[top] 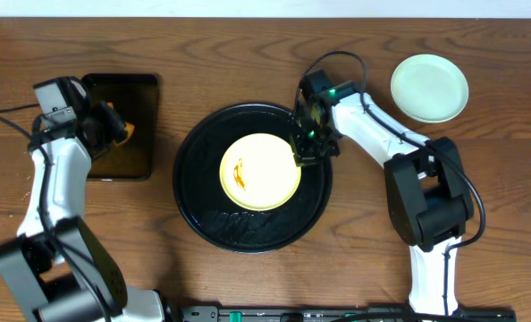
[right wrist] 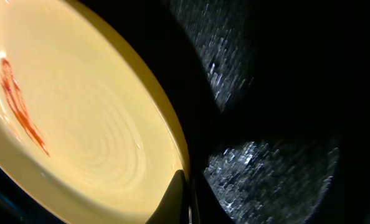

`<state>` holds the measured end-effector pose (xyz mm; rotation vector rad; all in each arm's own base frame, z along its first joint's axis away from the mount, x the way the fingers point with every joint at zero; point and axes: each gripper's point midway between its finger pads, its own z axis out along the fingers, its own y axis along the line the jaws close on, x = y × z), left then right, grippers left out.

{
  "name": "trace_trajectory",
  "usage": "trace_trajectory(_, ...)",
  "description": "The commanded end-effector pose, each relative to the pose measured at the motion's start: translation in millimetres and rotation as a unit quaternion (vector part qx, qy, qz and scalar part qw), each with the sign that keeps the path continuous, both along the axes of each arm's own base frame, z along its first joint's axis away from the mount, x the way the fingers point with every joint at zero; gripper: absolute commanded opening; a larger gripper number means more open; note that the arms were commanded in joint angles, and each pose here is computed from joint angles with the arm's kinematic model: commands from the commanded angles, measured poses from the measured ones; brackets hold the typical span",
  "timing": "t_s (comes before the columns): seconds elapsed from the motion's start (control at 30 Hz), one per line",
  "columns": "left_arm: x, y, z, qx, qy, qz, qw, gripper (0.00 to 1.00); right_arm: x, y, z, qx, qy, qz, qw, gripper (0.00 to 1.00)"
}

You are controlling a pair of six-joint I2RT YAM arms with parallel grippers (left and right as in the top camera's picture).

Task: Clean dirty plates on tray and stack at the side
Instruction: 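Drag the yellow plate to the tray center with the right gripper, then lower the sponge onto the yellow plate with the left gripper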

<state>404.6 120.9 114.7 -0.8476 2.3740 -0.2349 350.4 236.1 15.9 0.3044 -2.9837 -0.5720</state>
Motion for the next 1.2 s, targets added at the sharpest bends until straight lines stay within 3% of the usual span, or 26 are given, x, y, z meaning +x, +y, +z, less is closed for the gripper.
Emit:
trace_trajectory(0.0,5.9,-52.5,40.0,-0.058,-0.060,-0.074,0.994,0.07,19.5,0.5,1.6,0.014,-0.031,-0.003,0.999,0.01)
trace_trajectory(0.1,3.6,-86.9,40.3,-0.112,-0.048,-0.083,0.989,0.07,23.6,5.4,1.4,0.019,-0.042,0.000,0.999,0.02)
trace_trajectory(0.17,2.0,-110.4,38.3,-0.128,-0.039,-0.110,0.985,0.08,25.5,6.8,1.6,0.020,-0.048,0.001,0.999,0.10)
trace_trajectory(0.23,-0.5,-135.9,36.3,-0.132,-0.028,-0.140,0.981,0.07,26.5,7.2,1.8,0.021,-0.050,0.001,0.999,0.48)
trace_trajectory(0.27,-0.7,-142.9,36.1,-0.130,-0.027,-0.148,0.980,0.07,26.3,6.9,1.8,0.021,-0.049,0.001,0.999,0.57)
trace_trajectory(0.3,-0.5,-152.4,36.0,-0.126,-0.026,-0.159,0.979,0.07,25.5,6.7,1.6,0.020,-0.048,0.001,0.999,0.74)
trace_trajectory(0.4,-0.2,-169.1,34.2,-0.107,-0.023,-0.174,0.979,0.08,22.4,4.4,3.3,0.014,-0.040,0.002,0.999,0.96)
trace_trajectory(0.43,-0.7,-172.8,33.4,-0.104,-0.020,-0.175,0.979,0.07,22.7,2.9,4.1,0.009,-0.040,0.003,0.999,0.97)
trace_trajectory(0.5,-3.7,-182.7,31.2,-0.107,-0.012,-0.180,0.978,0.07,28.2,-6.5,7.8,-0.020,-0.049,-0.001,0.999,0.90)
trace_trajectory(0.57,-6.9,-191.9,27.9,-0.109,-0.003,-0.189,0.976,0.07,36.6,-14.2,13.3,-0.038,-0.062,-0.006,0.997,0.74)
trace_trajectory(0.63,-9.8,-198.0,21.5,-0.107,0.009,-0.195,0.975,0.07,41.3,-14.2,16.4,-0.036,-0.068,-0.009,0.997,0.47)
trace_trajectory(0.73,-12.5,-199.8,10.1,-0.101,0.029,-0.182,0.978,0.07,41.3,-13.3,16.3,-0.036,-0.069,-0.008,0.997,0.26)
trace_trajectory(1.03,-23.2,-216.1,-26.2,-0.114,0.091,-0.173,0.974,0.07,32.4,-0.7,-1.4,-0.043,-0.056,0.009,0.997,0.29)
trace_trajectory(1.17,-27.9,-211.9,-30.2,-0.105,0.104,-0.167,0.975,0.07,23.9,11.0,-7.9,-0.029,-0.041,0.019,0.999,0.24)
